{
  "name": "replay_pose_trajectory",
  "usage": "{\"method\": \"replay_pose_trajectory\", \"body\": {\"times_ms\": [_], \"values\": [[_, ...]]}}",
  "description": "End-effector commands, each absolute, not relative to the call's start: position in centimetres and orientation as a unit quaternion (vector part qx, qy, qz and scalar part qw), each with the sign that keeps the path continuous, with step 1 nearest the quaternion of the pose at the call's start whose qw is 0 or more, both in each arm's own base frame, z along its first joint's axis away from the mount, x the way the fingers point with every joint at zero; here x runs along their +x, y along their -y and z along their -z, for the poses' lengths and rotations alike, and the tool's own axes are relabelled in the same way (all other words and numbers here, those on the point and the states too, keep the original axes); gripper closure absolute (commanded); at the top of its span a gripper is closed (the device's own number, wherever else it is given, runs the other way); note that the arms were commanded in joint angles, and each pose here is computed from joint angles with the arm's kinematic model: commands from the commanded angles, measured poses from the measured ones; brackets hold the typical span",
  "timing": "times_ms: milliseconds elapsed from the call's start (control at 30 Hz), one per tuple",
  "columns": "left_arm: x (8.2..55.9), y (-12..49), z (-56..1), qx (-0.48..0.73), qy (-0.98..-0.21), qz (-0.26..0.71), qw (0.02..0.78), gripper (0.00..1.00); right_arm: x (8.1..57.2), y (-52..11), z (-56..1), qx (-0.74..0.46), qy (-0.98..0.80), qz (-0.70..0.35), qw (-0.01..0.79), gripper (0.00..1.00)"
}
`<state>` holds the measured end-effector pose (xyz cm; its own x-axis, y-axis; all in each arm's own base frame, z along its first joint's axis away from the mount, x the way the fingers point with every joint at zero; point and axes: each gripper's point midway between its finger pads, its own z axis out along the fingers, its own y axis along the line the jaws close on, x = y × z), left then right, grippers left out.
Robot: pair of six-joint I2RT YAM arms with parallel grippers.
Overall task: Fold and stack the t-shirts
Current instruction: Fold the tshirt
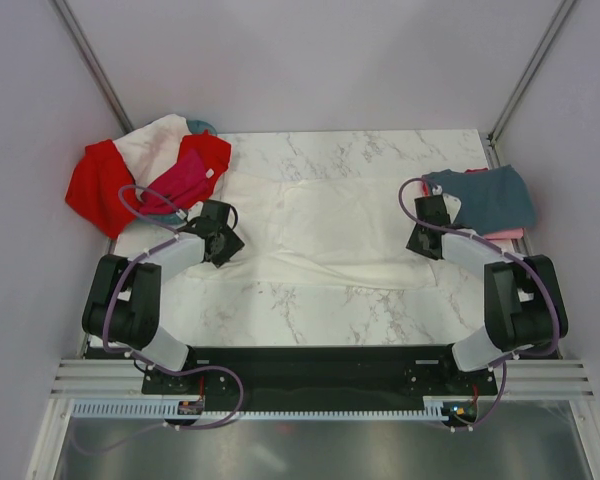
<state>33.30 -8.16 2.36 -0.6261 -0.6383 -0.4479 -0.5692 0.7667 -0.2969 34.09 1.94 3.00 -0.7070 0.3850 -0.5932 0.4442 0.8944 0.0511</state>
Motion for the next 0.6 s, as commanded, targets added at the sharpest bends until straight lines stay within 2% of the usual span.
{"method": "replay_pose_trajectory", "body": {"times_ms": [0,67,100,200,233,267,567], "values": [[31.6,7.2,-1.1,-0.346,-0.903,0.038,0.251,0.46,34.8,-2.6,-4.6,0.223,-0.912,0.016,0.344,0.54],[31.6,7.3,-1.3,-0.345,-0.903,0.041,0.251,0.46,34.5,-2.5,-4.3,0.219,-0.914,0.018,0.341,0.56],[31.6,7.3,-1.4,-0.346,-0.903,0.043,0.252,0.46,34.4,-2.5,-4.1,0.219,-0.915,0.02,0.338,0.62],[31.7,7.2,-1.5,-0.346,-0.902,0.041,0.256,0.46,34.1,-2.4,-3.6,0.218,-0.918,0.025,0.331,0.81],[31.7,7.2,-1.6,-0.345,-0.902,0.041,0.256,0.46,34.2,-2.4,-3.6,0.218,-0.918,0.024,0.331,0.95],[31.7,7.2,-1.6,-0.346,-0.902,0.041,0.256,0.46,34.2,-2.3,-3.6,0.221,-0.917,0.026,0.332,0.99],[31.2,6.9,-1.4,-0.347,-0.902,0.034,0.256,0.46,35.6,-0.6,-6.6,0.255,-0.896,0.044,0.362,1.0]]}}
